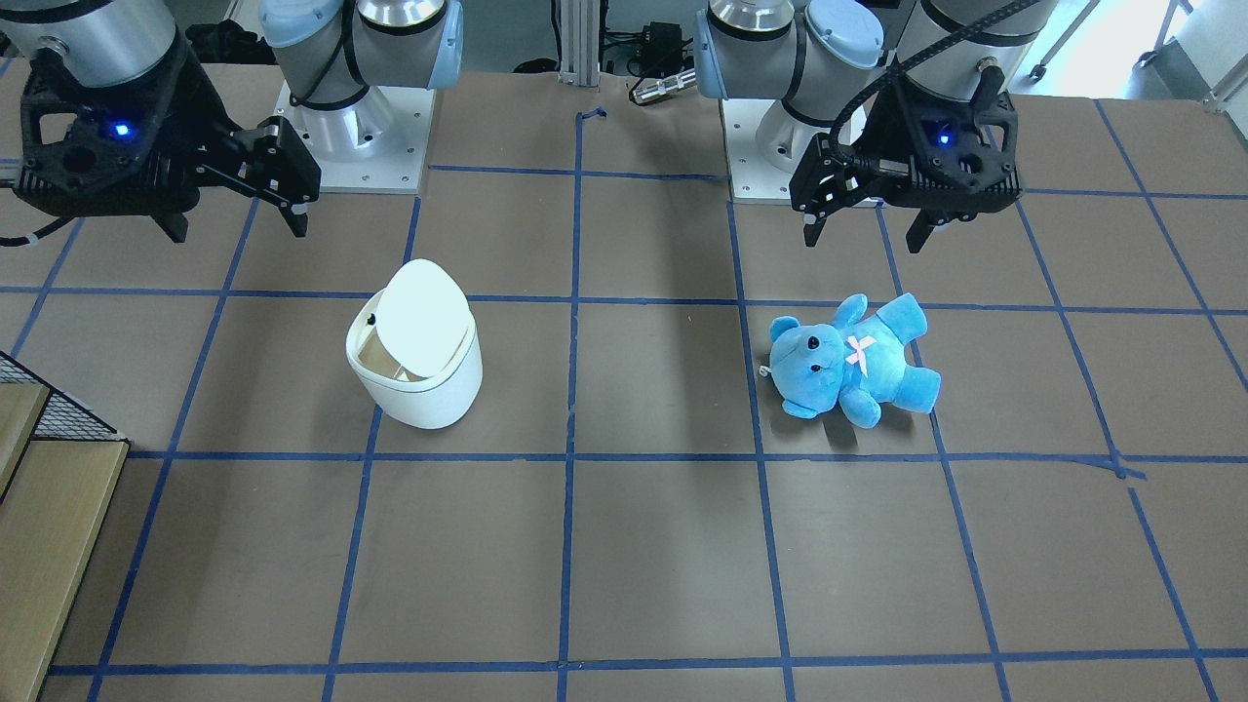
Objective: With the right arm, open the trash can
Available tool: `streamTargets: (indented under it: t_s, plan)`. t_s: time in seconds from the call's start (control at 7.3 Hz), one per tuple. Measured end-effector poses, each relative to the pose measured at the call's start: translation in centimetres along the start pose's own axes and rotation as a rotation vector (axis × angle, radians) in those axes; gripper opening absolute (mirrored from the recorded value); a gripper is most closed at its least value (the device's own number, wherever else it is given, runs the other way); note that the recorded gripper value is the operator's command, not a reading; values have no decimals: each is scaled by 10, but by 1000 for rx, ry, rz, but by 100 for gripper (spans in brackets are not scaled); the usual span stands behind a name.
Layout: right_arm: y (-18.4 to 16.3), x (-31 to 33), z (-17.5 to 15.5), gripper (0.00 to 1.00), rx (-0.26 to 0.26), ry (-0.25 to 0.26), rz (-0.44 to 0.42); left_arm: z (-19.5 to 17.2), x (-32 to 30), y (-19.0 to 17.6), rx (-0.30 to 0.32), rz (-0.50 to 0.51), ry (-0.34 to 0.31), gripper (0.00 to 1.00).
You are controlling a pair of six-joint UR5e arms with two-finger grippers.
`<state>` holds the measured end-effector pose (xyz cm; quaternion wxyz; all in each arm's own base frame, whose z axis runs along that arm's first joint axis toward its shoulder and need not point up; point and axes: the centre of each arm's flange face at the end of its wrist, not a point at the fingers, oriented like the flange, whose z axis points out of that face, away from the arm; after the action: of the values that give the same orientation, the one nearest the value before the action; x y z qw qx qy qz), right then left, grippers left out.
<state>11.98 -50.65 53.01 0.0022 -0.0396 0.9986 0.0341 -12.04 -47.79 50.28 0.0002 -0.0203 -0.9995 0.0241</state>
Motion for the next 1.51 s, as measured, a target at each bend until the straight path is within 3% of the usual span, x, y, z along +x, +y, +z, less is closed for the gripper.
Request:
streamTargets:
  t_s: [0.41, 0.82, 1.51]
  plan:
    - [30, -6, 13, 100, 2, -9, 25, 0, 0, 0, 0, 0, 0, 100]
    - [29, -6, 14, 100, 70, 6, 28, 0, 0, 0, 0, 0, 0, 100]
    - [29, -6, 13, 100, 76, 8, 23, 0, 0, 0, 0, 0, 0, 100]
